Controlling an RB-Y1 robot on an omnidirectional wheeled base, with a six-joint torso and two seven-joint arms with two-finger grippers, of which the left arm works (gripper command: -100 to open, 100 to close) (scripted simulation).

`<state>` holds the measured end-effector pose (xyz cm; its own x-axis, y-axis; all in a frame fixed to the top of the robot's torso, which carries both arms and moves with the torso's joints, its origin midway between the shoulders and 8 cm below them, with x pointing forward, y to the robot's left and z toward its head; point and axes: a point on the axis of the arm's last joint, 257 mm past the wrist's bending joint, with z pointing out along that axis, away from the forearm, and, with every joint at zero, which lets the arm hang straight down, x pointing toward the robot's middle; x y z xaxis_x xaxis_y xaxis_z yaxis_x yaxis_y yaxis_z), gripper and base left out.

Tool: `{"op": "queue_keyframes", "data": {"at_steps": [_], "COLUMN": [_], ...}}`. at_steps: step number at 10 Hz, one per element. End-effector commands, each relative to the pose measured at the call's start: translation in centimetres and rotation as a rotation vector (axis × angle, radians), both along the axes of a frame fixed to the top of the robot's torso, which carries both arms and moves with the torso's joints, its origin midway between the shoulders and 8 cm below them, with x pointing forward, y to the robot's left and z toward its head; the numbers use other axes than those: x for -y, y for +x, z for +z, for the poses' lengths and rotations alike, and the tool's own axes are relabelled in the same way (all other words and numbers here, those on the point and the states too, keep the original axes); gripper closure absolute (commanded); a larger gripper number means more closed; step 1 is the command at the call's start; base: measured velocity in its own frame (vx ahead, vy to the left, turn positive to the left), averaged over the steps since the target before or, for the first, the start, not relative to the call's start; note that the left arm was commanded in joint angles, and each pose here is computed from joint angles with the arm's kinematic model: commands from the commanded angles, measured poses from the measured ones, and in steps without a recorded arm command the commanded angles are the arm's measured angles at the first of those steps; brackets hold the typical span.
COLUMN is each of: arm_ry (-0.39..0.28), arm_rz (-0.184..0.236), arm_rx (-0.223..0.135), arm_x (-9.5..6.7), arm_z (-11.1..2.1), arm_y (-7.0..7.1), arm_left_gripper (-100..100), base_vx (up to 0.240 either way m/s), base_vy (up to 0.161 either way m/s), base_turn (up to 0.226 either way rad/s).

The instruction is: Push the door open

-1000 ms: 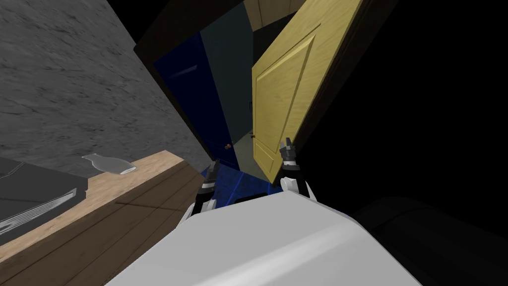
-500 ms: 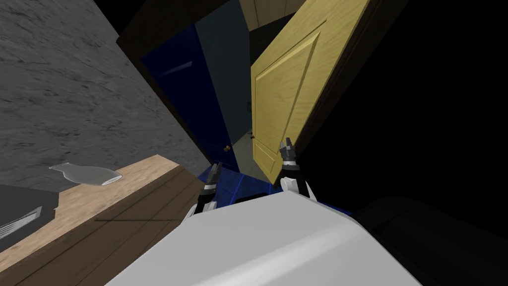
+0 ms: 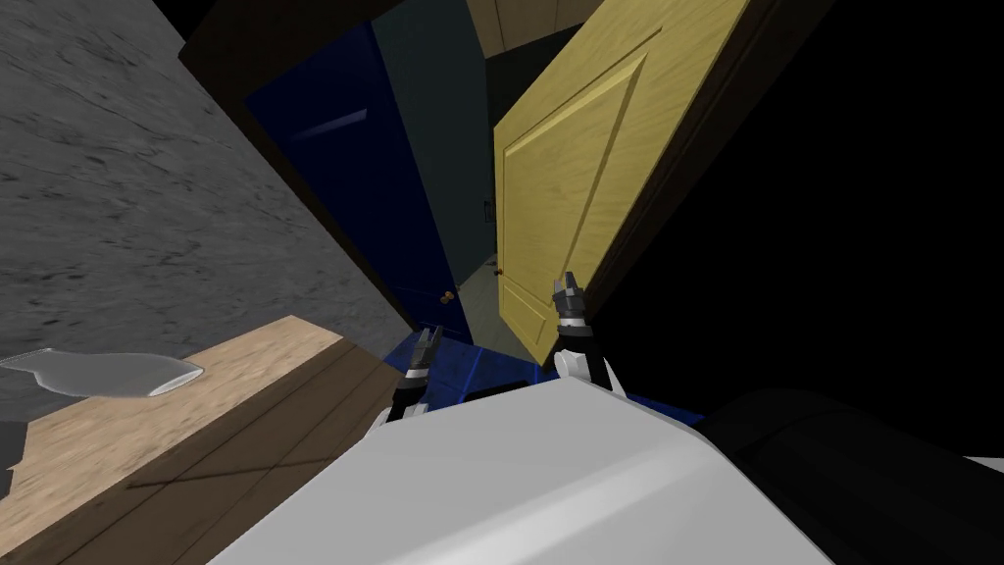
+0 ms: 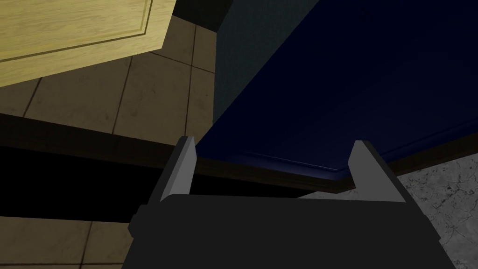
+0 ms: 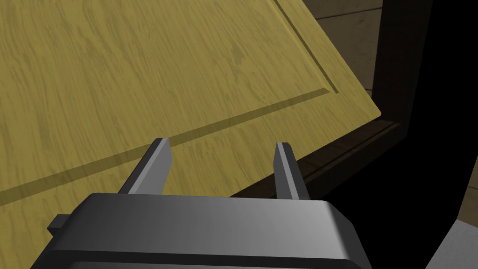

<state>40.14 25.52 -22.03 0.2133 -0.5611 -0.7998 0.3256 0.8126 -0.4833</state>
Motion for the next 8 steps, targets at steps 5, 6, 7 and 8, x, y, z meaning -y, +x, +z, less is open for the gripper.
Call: {"op": "queue_keyframes", "data": {"at_steps": [5,6,7,8], "arm_ry": [0.114,0.134,0.153,0.173], "arm_rz": [0.021,0.024,0.026,0.029], "arm_rx": [-0.053,-0.062,-0.071,-0.080], "arm_x": [-0.6,-0.7,-0.8,-0.9], "arm_z": [-3.8,-4.4,-5.1,-5.7], "arm_y": [-0.3,-0.4,-0.5,-0.6], "arm_left_gripper": [-100,-100,-100,-100], "base_vx": [0.071,0.071,0.081,0.078], "base_vy": [0.078,0.074,0.084,0.090], "base_turn": [-0.079,-0.094,-0.079,-0.061]}}
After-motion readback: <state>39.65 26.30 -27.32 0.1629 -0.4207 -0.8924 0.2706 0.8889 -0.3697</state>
